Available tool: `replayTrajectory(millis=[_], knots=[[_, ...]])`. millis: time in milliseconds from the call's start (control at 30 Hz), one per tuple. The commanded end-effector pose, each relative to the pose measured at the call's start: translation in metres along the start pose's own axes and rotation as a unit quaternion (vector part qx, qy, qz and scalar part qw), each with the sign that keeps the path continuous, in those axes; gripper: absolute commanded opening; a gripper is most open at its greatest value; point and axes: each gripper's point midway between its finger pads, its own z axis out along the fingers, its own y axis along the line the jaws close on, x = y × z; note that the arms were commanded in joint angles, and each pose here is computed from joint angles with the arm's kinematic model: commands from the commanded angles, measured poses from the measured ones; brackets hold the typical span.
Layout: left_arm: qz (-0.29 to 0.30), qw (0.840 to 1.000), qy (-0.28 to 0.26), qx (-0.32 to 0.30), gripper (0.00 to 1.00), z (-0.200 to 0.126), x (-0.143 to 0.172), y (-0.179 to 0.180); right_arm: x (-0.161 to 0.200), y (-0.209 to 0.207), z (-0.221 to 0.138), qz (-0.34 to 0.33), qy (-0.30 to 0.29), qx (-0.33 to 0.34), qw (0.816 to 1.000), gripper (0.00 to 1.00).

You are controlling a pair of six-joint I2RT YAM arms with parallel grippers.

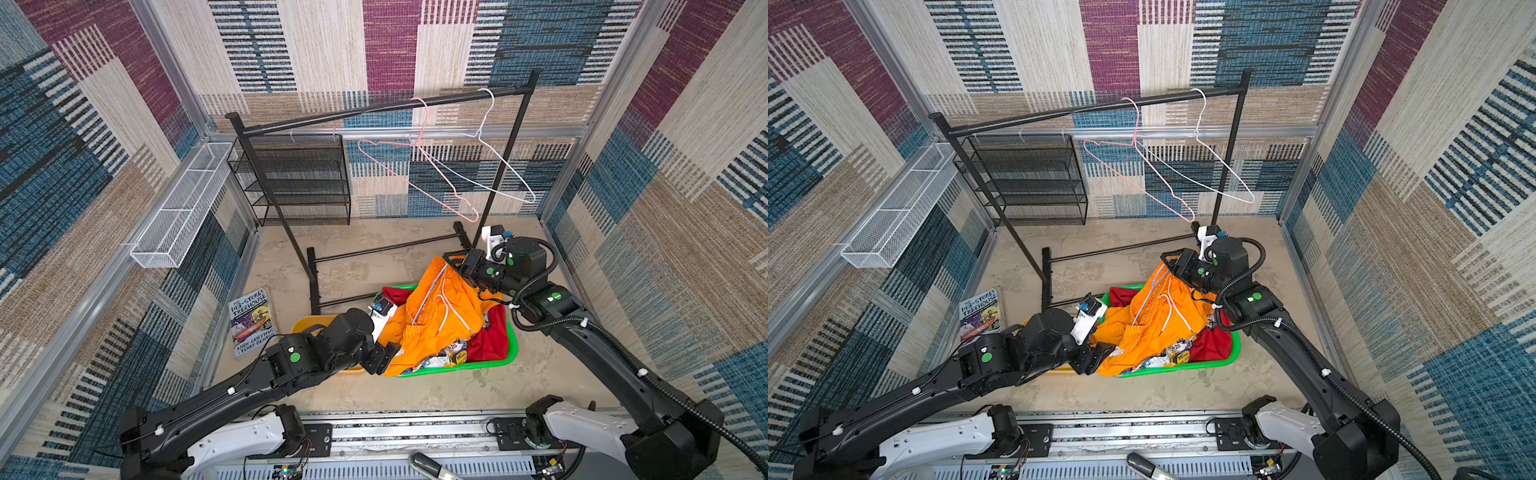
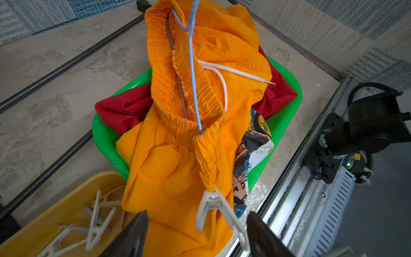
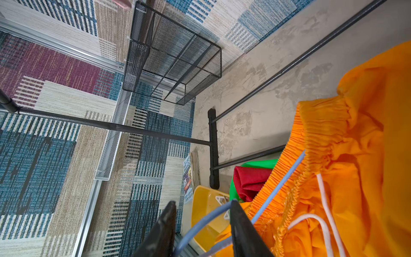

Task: Remove the clothespins securing shorts to the hanger
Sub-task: Remove the clothespin from the hanger.

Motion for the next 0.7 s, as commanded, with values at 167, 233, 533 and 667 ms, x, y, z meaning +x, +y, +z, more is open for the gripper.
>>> replayTrajectory(millis=[167, 233, 533, 667], knots=[[-0.117, 0.992, -0.009, 0.056, 0.79, 0.007, 0.018, -0.013, -0.014, 0.013, -0.001, -0.019, -0.029, -0.017, 0.999, 0.41], [-0.131, 0.990, -0.020, 0.055, 0.79, 0.010, 0.020, -0.010, -0.015, 0.015, -0.001, -0.021, -0.032, -0.021, 0.999, 0.41], [-0.134, 0.984, -0.080, 0.080, 0.77, 0.020, 0.006, -0.015, -0.017, 0.017, -0.001, -0.024, -0.035, -0.022, 0.999, 0.41], [-0.133, 0.985, -0.071, 0.081, 0.74, 0.025, 0.006, -0.018, -0.018, 0.018, -0.001, -0.025, -0.036, -0.023, 0.999, 0.41]])
